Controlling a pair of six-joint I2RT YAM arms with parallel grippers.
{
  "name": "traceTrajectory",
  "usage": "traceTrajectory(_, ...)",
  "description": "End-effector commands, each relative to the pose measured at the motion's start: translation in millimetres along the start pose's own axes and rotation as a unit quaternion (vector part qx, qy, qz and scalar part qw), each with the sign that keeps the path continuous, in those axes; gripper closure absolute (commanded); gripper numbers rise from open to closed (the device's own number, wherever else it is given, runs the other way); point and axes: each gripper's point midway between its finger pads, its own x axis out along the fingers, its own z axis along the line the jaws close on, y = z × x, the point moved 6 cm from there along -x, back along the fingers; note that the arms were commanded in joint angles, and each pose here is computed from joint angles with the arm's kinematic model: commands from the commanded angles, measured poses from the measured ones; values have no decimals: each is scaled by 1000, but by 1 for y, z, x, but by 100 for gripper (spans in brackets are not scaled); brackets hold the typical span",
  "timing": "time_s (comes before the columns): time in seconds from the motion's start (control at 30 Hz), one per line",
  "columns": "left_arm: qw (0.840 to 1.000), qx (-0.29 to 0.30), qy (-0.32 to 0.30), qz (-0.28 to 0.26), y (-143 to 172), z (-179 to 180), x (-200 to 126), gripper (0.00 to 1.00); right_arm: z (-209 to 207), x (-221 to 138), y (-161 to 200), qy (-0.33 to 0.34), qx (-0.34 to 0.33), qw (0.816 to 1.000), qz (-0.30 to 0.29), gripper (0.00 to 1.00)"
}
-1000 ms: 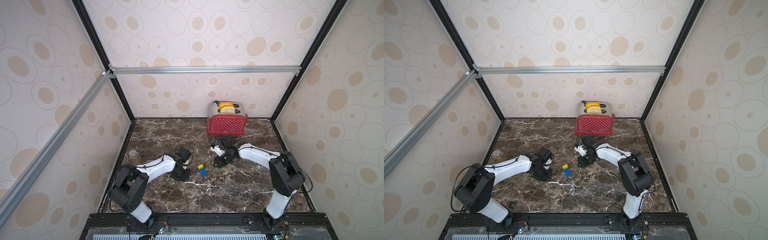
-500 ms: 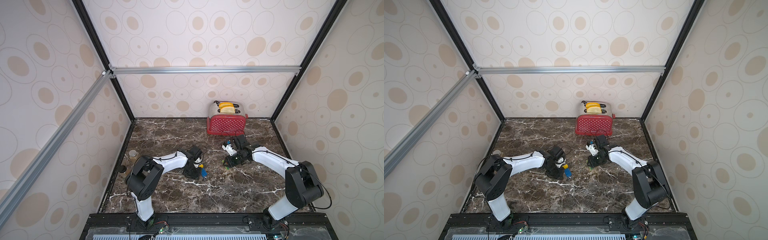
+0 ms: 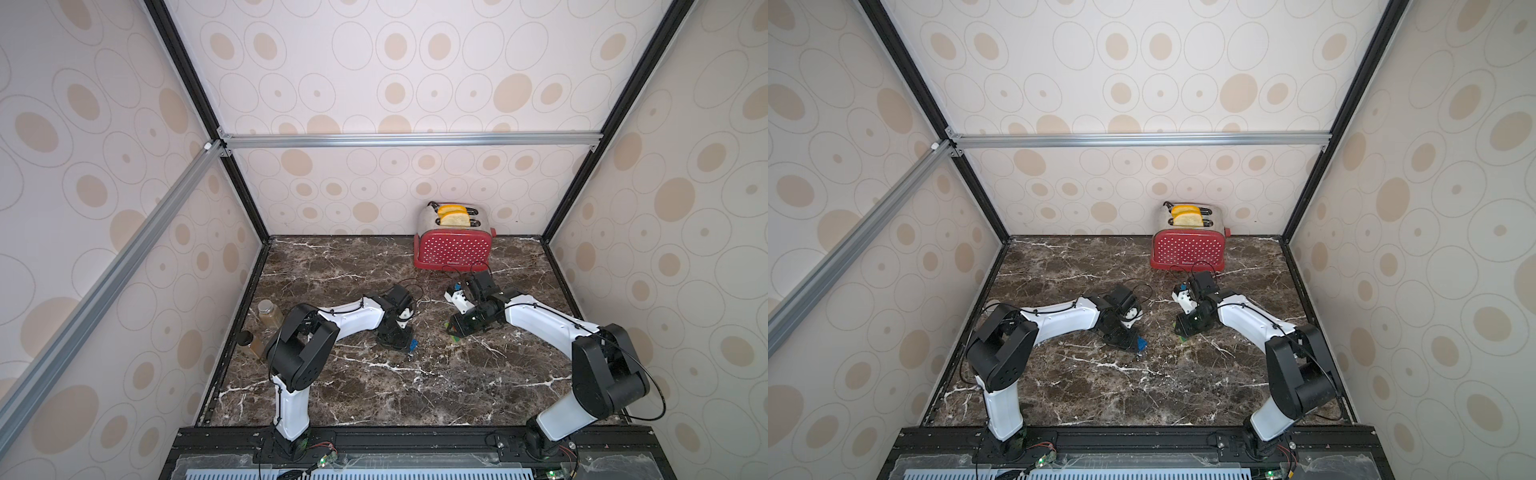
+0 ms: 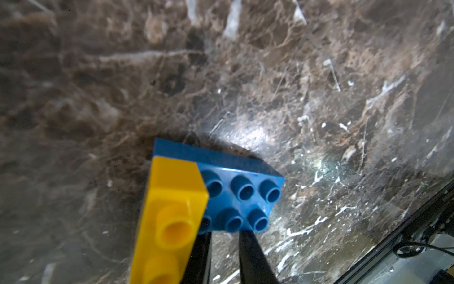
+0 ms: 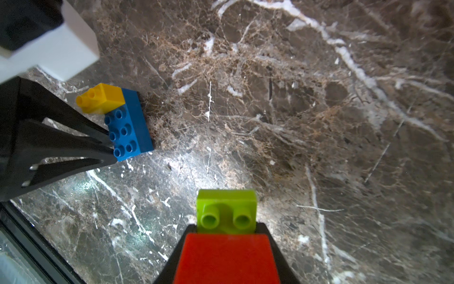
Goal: Assemble the number 5 with lego
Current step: Adjust the lego brick at the center of the board, then assemble the lego brick with the lego brick.
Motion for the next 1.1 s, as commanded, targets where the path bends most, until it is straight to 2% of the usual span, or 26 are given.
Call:
traceTrajectory(0.0, 1000, 18, 0, -18, -3, -10, -18, 77, 9, -8, -4, -12, -23, 1000, -2, 74)
traceTrajectory(0.17, 998, 15, -38, -46, 13, 1, -53, 76, 24, -10, -13, -7, -73, 997, 14, 74)
traceTrajectory(0.4, 989, -90, -54, -103, 51, 64, -101, 73, 55, -1, -29, -5, -149, 988, 43, 74)
traceTrajectory(0.73, 978, -158, -75, -116, 83, 100, -115, 70, 94, 24, -50, 8, -238, 968, 83, 74)
traceTrajectory(1.07, 969, -192, -80, -131, 91, 115, -126, 69, 117, 53, -61, 21, -257, 960, 112, 75)
